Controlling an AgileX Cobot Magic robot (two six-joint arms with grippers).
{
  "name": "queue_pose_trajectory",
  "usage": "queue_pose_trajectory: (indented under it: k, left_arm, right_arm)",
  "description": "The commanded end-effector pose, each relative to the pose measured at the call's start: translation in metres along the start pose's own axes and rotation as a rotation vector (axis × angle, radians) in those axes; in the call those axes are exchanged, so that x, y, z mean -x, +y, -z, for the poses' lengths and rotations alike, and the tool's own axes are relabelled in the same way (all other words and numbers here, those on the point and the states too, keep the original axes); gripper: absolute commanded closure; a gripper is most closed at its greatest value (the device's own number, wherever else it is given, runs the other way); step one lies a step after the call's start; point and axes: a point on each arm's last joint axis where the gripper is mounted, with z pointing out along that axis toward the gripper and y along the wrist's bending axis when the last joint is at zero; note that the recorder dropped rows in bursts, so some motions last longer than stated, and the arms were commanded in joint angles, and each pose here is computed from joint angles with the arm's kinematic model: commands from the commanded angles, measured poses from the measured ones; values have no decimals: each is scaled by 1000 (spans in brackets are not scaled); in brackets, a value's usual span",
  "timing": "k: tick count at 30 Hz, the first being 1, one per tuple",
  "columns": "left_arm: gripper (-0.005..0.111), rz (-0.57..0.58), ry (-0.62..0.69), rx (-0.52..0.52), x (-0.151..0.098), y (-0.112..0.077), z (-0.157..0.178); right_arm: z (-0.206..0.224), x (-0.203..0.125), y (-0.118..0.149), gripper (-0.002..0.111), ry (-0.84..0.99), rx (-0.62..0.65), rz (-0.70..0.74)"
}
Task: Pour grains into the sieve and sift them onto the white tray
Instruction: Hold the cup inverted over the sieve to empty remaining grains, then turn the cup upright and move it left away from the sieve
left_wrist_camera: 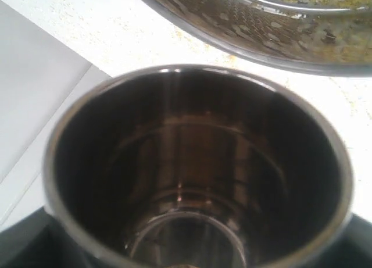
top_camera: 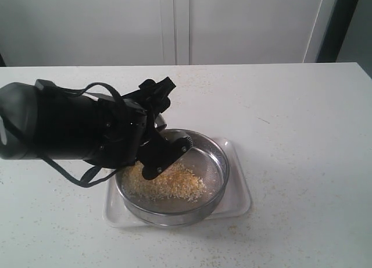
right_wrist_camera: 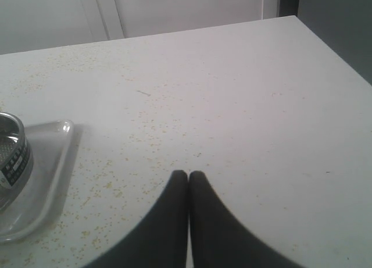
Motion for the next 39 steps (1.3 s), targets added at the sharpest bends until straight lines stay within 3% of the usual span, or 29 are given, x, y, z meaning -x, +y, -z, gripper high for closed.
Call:
queue_pose_trajectory:
  k: [1, 6, 15, 29, 39]
  left_arm:
    - [107, 35, 17, -8, -4, 0, 2]
    - [107, 51, 17, -8, -4, 0, 2]
    - [107, 309, 2, 16, 4, 4, 9]
    - [107, 808, -1, 16, -1, 3, 5]
    - [107, 1192, -149, 26, -28, 6, -1]
  right_arm:
    - [0, 0, 0, 108, -14, -3, -1]
    - [0, 0, 0, 108, -14, -3, -1]
    - [0, 0, 0, 108, -14, -3, -1]
    - [0, 0, 0, 108, -14, -3, -1]
    - [0, 0, 0, 108, -14, -3, -1]
